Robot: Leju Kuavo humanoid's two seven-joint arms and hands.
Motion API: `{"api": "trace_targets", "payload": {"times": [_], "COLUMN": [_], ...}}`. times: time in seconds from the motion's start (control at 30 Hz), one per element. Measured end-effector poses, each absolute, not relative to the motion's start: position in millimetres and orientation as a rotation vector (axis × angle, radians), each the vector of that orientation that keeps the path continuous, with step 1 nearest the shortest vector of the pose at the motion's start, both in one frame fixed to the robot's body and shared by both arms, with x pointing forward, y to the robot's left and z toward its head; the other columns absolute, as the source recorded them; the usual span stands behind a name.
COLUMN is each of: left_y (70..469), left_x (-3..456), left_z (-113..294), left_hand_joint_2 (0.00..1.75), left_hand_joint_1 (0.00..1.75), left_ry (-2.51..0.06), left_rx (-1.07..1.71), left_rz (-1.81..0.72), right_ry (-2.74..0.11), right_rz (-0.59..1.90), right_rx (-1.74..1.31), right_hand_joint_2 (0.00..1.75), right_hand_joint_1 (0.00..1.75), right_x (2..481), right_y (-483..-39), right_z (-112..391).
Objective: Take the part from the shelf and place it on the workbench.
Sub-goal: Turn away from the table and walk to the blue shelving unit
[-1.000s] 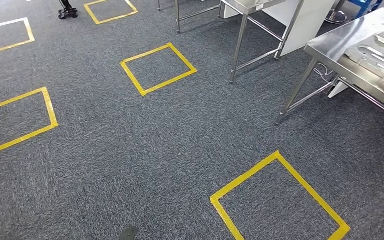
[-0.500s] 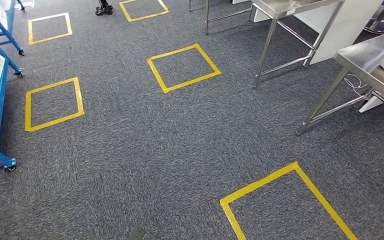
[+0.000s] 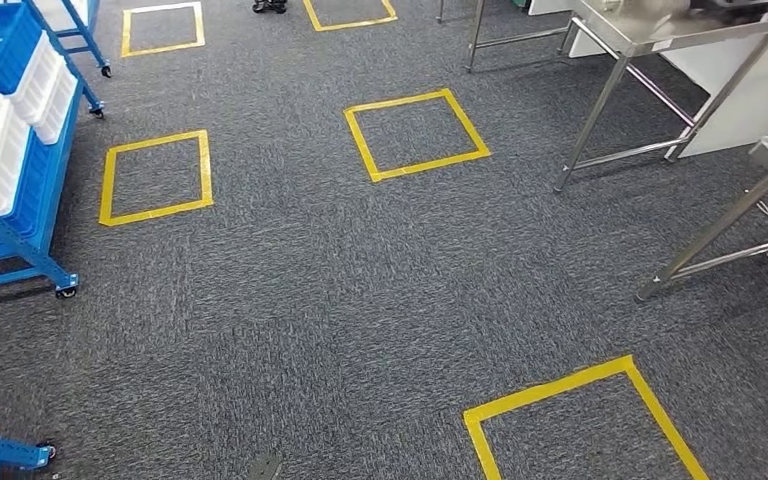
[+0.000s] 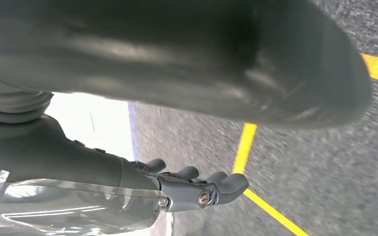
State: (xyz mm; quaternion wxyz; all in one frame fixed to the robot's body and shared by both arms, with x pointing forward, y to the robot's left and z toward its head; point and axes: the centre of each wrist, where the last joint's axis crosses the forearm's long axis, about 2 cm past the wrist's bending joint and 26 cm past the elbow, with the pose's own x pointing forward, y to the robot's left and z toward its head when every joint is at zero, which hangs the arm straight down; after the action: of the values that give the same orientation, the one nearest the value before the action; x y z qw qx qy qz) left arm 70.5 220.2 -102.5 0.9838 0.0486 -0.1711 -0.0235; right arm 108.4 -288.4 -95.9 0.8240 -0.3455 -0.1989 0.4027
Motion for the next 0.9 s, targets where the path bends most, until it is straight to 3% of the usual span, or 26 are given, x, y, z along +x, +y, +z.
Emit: {"api": "trace_targets", "payload": {"times": [0.9], "left_y": [213.5], "left_x": [74.5], "left_z": [-100.7], "left_hand_joint_2": [0.00], "left_hand_joint_1": [0.00], "left_ry": [-0.331], "left_rx": [0.100], "left_rz": [-0.004], "right_ry": [-0.410], "right_rz": [0.872], "right_rx": [-0.754], "right_hand_joint_2": [0.00], "right_hand_joint_1": [0.00], "right_x": [113.1], "right_y": [-294.0], "right_z": [-94.8]}}
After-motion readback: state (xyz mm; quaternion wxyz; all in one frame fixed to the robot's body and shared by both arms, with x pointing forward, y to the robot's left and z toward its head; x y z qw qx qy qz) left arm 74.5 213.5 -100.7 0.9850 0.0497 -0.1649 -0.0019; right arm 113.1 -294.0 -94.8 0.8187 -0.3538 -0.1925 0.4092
